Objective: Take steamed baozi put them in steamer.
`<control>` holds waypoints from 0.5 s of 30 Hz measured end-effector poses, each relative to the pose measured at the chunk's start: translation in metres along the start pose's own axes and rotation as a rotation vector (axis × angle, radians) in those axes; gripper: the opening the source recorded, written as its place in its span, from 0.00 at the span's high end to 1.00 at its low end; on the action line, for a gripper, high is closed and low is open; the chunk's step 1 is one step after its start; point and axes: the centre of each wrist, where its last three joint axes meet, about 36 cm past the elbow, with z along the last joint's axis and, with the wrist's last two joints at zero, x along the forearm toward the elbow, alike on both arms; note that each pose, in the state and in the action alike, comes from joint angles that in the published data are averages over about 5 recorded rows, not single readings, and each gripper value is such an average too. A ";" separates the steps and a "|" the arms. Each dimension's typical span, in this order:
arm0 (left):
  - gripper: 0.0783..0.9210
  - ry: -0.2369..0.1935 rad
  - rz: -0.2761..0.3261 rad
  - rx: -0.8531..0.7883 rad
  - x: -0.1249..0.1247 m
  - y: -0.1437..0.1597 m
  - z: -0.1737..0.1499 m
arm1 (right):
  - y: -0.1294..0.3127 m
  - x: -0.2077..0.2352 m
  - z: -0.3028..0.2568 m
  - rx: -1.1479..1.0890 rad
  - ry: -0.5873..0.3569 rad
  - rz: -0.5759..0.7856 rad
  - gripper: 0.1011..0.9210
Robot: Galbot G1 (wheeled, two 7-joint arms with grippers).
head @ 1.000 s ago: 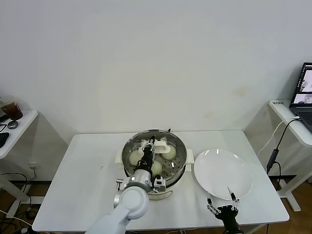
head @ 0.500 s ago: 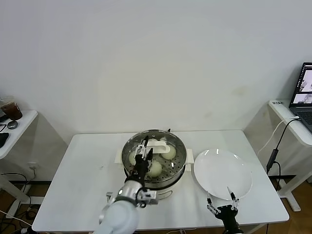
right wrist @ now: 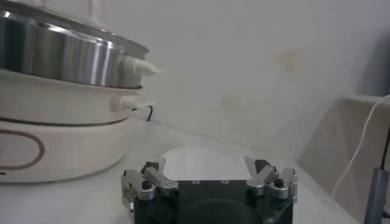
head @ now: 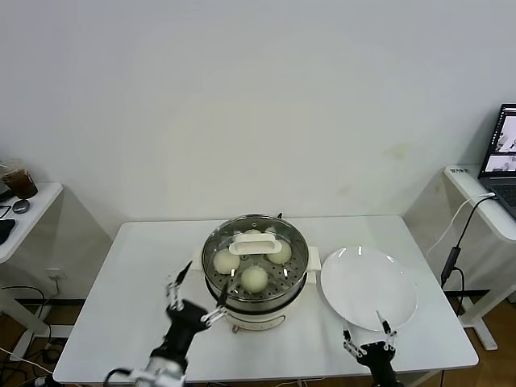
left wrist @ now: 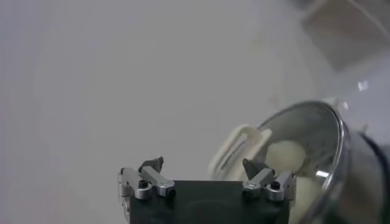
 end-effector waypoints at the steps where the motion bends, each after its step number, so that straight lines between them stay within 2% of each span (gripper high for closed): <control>1: 0.12 0.014 -0.009 0.055 0.007 0.001 0.004 | 0.000 0.001 -0.001 -0.007 0.003 -0.007 0.12; 8: 0.12 0.104 -0.077 0.362 0.044 -0.001 0.036 | 0.007 0.013 -0.009 -0.063 0.037 -0.056 0.12; 15: 0.12 0.165 -0.124 0.486 0.073 -0.012 0.069 | 0.018 0.021 -0.012 -0.106 0.065 -0.092 0.12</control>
